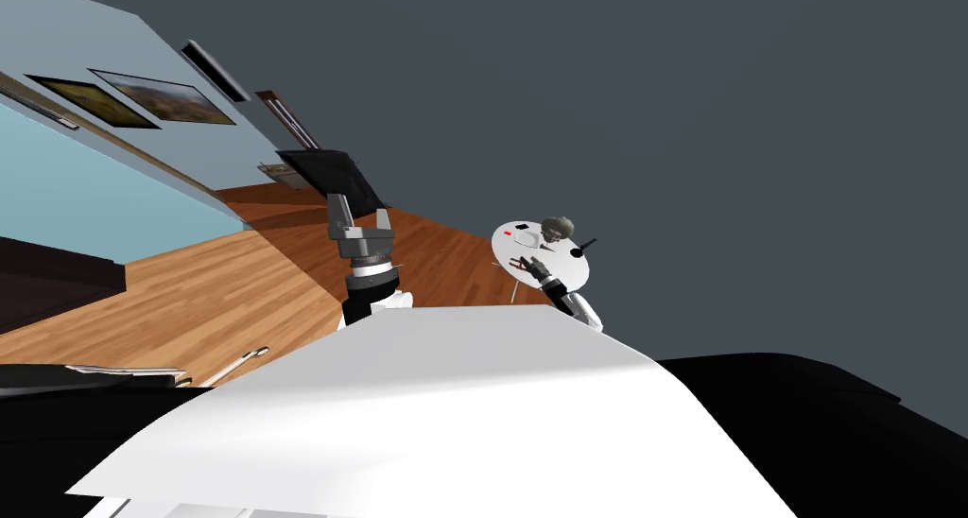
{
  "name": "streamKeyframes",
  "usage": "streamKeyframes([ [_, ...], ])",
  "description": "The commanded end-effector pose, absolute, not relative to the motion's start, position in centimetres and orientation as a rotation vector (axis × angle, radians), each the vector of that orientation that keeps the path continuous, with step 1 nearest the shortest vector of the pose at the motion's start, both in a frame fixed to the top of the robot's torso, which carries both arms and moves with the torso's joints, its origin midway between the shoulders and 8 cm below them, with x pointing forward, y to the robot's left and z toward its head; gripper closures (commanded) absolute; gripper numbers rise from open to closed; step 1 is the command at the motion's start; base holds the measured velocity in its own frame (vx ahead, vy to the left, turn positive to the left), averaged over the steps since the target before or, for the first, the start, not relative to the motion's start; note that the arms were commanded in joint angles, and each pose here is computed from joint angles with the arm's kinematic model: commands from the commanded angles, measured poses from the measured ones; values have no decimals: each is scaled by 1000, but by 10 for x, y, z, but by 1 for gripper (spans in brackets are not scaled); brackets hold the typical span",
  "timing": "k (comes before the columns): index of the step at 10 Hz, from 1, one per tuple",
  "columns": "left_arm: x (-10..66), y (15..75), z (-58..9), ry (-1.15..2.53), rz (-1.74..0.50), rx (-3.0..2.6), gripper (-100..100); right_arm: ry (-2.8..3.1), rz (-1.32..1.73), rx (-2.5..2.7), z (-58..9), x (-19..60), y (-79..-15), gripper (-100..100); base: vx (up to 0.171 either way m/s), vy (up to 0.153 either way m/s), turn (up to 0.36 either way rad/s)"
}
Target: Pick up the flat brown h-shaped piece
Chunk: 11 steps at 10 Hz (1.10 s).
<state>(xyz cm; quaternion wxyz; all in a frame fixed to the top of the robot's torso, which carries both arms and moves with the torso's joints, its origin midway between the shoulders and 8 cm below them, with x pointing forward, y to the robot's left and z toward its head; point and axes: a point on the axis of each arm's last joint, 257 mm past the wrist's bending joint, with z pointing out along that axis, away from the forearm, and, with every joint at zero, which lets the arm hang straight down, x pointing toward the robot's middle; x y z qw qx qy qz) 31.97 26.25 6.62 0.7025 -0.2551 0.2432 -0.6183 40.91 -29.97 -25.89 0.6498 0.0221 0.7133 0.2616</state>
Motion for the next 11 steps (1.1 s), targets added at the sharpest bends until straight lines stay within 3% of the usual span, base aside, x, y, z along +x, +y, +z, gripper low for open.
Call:
streamKeyframes([
  [1,320,263,66,541,-1376,-568,0,1668,551,10,-277,407,-306,-100,5,1,121],
  [11,320,263,66,541,-1376,-568,0,1957,296,-217,-378,374,-370,-100,9,2,151],
])
